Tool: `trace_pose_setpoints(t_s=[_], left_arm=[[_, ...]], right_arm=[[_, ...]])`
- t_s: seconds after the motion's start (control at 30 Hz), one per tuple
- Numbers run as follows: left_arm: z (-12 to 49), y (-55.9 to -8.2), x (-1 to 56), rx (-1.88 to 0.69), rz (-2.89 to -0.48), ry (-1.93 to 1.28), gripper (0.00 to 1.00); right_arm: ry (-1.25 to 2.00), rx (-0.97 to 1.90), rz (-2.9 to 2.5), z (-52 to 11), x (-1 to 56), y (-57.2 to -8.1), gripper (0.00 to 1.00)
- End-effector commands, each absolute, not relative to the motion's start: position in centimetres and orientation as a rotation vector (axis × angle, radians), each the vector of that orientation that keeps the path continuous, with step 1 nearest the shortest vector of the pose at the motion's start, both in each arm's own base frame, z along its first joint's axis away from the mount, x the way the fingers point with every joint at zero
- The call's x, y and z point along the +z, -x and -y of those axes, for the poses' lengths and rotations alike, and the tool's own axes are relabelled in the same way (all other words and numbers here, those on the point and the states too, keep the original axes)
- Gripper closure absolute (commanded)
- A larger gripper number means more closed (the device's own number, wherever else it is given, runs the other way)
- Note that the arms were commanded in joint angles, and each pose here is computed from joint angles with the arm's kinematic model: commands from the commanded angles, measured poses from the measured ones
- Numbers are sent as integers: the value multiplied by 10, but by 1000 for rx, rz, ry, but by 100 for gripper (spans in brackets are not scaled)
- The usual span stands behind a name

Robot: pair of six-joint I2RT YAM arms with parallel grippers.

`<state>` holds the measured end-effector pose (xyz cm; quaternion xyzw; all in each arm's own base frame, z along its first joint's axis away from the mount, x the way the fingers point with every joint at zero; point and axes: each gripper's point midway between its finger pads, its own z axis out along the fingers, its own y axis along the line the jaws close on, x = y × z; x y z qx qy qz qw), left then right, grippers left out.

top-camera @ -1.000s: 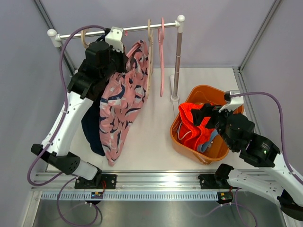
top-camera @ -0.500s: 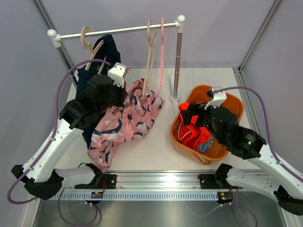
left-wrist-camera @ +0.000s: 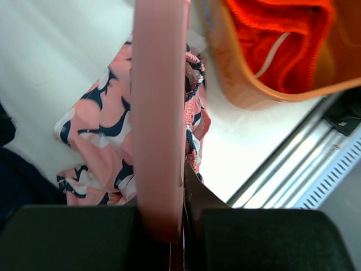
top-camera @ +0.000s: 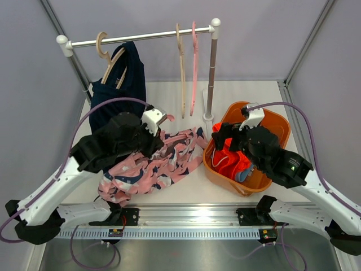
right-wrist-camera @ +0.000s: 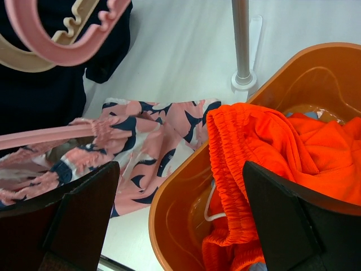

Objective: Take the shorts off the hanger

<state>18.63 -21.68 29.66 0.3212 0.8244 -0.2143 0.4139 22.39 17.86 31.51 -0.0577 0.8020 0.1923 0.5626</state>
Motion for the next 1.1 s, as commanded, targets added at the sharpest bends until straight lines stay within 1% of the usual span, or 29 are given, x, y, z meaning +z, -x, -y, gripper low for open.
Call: trace_pose_setpoints(t_s=[0.0,0.1,0.3,0.53,0.87,1.07], left_arm=[[227,-164,341,-705,-1876,-846,100],[232,-157,350,-746,-1827,-863,100],[245,-158,362,-775,-1781,-881,100],[259,-169,377,-779,-1731,-866,100],[269,-172,398,-797,-1678,-856,100],[273,-168,407,-826,-1656,-863,100]], right_arm=[[147,536,-1823,-188,343,-224,1],[178,582,-1823,-196,344,-220,1],[271,697,-1847,-223,344,-212,1],[307,808,-1854,-247,348,-208,2],[314,805,-1898,-257,333,-213,8],[261,763,-1904,-258,332,-225,8]])
